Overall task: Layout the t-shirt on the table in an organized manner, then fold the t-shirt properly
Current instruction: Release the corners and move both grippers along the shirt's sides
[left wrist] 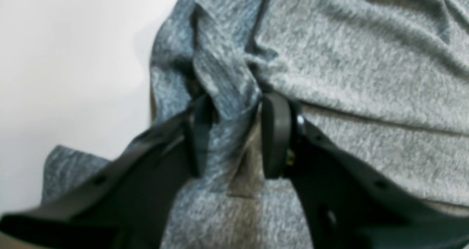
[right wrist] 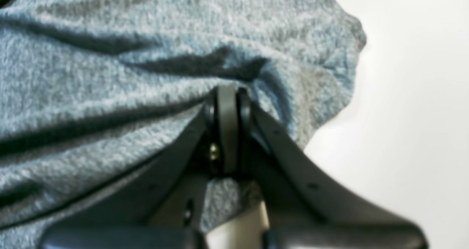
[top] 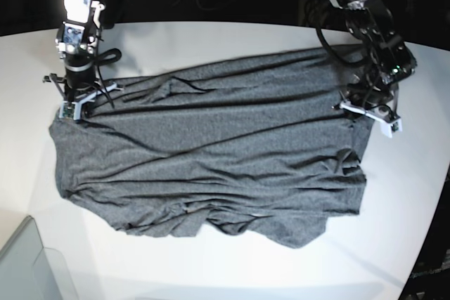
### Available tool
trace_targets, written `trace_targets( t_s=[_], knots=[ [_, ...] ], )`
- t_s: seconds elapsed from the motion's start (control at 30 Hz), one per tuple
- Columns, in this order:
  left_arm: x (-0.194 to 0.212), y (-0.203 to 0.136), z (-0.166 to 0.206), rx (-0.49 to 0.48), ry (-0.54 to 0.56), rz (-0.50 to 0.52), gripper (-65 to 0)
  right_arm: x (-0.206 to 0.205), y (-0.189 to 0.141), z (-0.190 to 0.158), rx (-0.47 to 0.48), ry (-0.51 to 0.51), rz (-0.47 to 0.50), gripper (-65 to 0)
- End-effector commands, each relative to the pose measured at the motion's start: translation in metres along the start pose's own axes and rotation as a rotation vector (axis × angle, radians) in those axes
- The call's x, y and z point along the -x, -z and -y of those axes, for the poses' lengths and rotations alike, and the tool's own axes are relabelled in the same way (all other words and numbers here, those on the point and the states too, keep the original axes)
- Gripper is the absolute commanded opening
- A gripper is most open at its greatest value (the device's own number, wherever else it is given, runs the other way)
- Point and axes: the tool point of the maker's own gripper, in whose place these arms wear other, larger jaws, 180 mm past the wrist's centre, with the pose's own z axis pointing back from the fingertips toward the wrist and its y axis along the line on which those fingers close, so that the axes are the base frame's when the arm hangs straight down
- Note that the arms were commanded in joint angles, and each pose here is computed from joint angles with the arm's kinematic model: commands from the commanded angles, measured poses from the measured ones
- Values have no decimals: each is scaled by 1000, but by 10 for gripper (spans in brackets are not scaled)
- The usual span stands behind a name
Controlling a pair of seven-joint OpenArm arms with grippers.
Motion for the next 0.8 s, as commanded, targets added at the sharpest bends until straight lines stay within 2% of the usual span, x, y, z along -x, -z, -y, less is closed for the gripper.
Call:
trace_targets(
  t_s=[0.0,0.03,0.1,0.23,0.53,0.77],
  knots=[
    [-18,-4,-4,-6,15,53,-425,0,1,3,8,-12,-16,-650],
    [-19,-4,-5,-9,16,54,-428,0,1,3,8,-12,-16,-650],
    [-17,-6,-9,-17,20,53,-474,0,1,3,8,-12,-16,-650],
    [-25,-13,-25,-47,19,74,-650,0,1,4,8,-13,-14,-650],
    [-29,-25,-64,-122,-67,105,-650,0,1,4,8,-13,-14,-650],
    [-28,-26,-68,-130,-69,101,-645,-3,1,4,9,-14,-8,-650]
  ],
)
